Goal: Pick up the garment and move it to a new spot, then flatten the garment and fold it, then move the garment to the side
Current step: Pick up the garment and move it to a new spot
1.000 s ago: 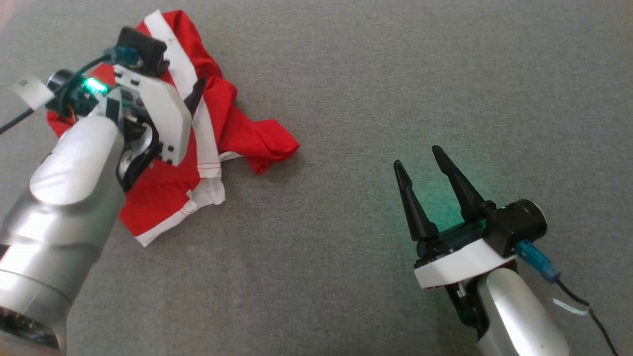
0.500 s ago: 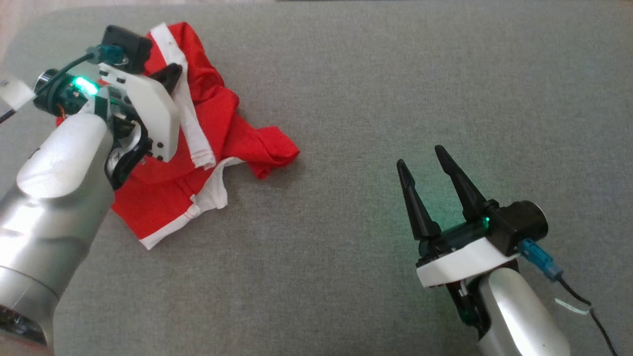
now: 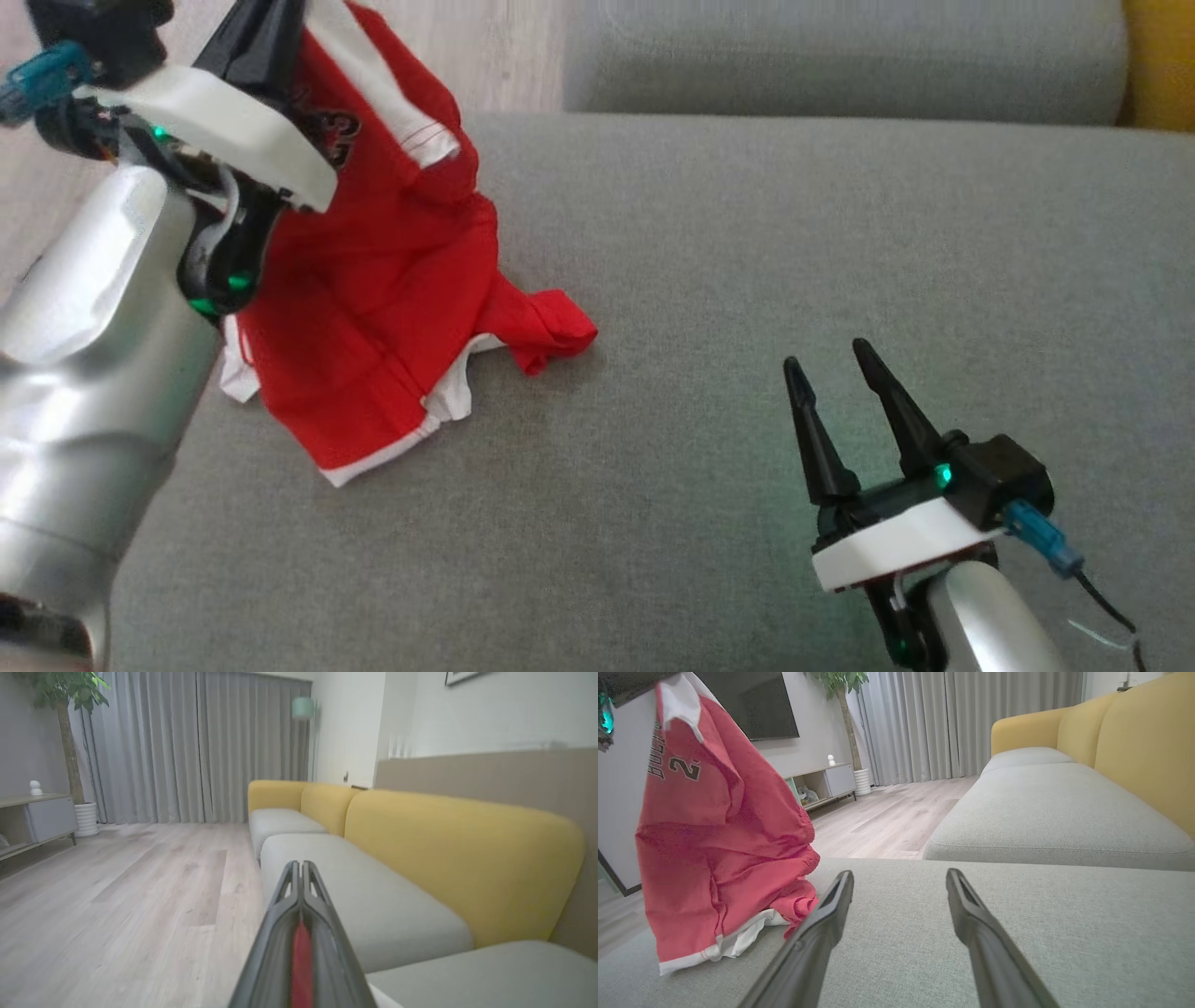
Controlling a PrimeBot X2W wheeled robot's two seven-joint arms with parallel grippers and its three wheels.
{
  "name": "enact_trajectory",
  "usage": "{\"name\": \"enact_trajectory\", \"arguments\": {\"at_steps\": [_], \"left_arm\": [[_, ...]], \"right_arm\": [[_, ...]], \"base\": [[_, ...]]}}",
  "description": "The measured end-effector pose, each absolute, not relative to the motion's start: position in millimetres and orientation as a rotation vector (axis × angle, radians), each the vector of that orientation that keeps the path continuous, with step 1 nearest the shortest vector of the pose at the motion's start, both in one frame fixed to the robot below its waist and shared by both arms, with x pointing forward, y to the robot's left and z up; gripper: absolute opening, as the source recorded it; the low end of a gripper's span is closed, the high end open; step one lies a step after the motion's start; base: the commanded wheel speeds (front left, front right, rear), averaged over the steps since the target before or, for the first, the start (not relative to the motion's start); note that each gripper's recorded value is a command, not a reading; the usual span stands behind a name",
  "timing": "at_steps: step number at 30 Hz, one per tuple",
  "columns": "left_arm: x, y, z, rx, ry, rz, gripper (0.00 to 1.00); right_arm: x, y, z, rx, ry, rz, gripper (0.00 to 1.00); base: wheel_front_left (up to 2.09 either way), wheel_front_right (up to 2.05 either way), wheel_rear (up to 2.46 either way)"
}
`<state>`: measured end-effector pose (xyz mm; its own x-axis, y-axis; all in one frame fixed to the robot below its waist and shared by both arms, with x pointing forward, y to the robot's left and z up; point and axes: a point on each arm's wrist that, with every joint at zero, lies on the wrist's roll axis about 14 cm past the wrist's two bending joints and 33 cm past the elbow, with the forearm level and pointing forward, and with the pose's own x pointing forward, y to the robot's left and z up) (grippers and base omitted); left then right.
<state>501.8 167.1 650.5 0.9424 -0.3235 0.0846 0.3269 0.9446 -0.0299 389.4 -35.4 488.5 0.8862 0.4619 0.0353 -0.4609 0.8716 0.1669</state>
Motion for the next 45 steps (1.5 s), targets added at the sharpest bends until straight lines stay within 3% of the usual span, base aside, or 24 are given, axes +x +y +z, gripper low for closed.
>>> {"name": "enact_trajectory", "arguments": {"at_steps": [6, 21, 33, 42, 43, 44, 45], "left_arm": [[468, 116, 683, -0.224, -0.186, -0.489, 0.0], [445, -47, 688, -0.348, -0.138, -0.853, 0.0], [490, -142, 681, -0.331, -0.125, -1.003, 0.0], [531, -177, 679, -0.373, -0.211, -0.973, 0.0], [533, -181, 679, -0.376, -0.211, -0.984, 0.12], [533, -185, 676, -0.371, -0.202, -0.998, 0.94], [531, -189, 671, -0.355, -0.192, -1.015, 1.0]], "right_arm": [[384, -44, 498, 0.169, -0.021, 0.457, 1.0], [384, -95, 516, 0.203, -0.08, 0.311, 1.0], [383, -128, 527, 0.276, -0.107, 0.213, 1.0], [376, -150, 520, 0.261, -0.083, 0.138, 1.0], [376, -151, 519, 0.26, -0.08, 0.134, 1.0], [376, -152, 518, 0.26, -0.076, 0.131, 1.0], [377, -152, 517, 0.26, -0.074, 0.13, 1.0]], "base": [[0.0, 0.0, 0.0], [0.0, 0.0, 0.0], [0.0, 0.0, 0.0], [0.0, 0.0, 0.0], [0.0, 0.0, 0.0], [0.0, 0.0, 0.0], [0.0, 0.0, 0.0]]}}
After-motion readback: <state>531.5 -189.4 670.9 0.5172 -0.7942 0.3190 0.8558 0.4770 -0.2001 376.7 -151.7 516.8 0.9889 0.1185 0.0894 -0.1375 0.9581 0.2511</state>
